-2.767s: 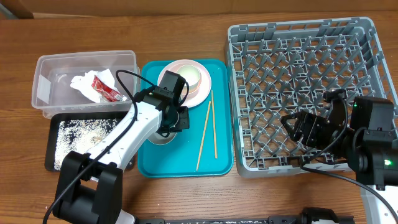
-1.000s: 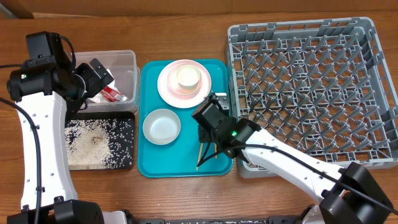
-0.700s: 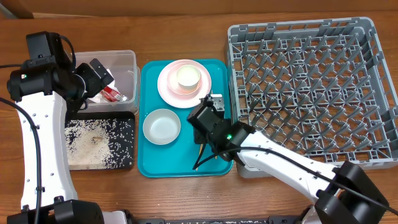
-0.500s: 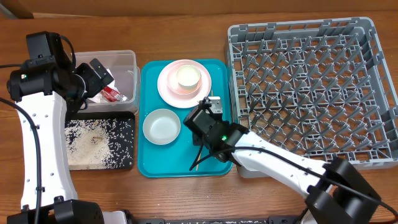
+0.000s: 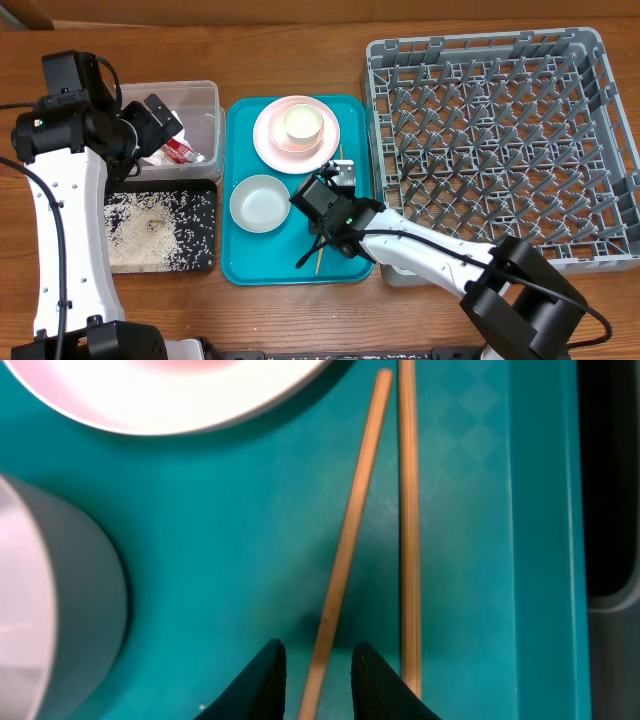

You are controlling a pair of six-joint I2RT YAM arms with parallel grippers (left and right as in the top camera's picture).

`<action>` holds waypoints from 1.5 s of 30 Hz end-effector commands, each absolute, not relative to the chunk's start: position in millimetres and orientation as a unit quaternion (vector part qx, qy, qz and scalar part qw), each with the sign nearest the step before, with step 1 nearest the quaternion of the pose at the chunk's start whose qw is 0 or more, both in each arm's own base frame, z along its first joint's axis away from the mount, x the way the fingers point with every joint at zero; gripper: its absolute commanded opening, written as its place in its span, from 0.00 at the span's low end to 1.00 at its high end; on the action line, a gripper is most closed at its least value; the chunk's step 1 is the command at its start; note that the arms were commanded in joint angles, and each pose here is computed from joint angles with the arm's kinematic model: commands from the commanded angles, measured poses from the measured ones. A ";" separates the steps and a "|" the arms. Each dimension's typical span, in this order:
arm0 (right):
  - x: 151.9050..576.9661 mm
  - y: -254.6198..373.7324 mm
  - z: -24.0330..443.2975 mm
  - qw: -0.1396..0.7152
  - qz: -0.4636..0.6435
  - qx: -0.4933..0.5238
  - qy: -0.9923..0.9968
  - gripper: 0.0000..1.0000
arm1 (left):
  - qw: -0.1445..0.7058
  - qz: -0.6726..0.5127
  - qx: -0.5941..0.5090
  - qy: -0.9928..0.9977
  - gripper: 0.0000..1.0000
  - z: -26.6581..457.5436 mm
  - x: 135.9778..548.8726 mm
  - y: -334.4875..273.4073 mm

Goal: Sort waste into correct bins and load items into the dishwasher

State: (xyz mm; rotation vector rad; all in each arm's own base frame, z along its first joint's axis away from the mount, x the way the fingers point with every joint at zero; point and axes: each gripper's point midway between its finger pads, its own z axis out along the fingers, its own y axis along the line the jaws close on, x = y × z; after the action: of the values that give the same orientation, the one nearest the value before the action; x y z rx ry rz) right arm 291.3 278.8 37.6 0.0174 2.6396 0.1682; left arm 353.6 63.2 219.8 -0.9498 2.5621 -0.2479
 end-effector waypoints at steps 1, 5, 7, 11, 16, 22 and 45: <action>298.8 285.7 46.8 0.260 0.075 0.033 0.962 0.24 | 0.213 -0.093 -0.342 0.911 1.00 230.5 354.1 63.4; 299.4 286.5 47.3 0.258 0.088 0.074 0.959 0.24 | 0.213 -0.093 -0.342 0.911 1.00 230.5 354.1 63.4; 299.4 286.3 45.4 0.256 0.087 0.077 0.960 0.25 | 0.213 -0.093 -0.342 0.911 1.00 230.5 354.1 63.4; 299.1 286.5 36.4 0.251 0.081 0.076 0.962 0.25 | 0.213 -0.093 -0.342 0.911 1.00 230.5 354.1 63.4; 298.3 286.7 26.8 0.244 0.075 0.074 0.964 0.25 | 0.213 -0.093 -0.342 0.911 1.00 230.6 354.2 63.4; 297.8 286.1 23.1 0.242 0.071 0.073 0.965 0.25 | 0.213 -0.093 -0.342 0.911 1.00 230.5 354.1 63.4; 297.1 293.4 14.8 0.222 0.069 0.068 0.970 0.04 | 0.213 -0.093 -0.342 0.911 1.00 230.6 354.2 63.4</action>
State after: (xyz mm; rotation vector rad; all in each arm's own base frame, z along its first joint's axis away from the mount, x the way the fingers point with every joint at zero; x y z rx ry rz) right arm 291.3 284.3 9.5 0.1840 2.6899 0.1726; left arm 353.7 63.2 219.8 -0.9496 2.5617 -0.2480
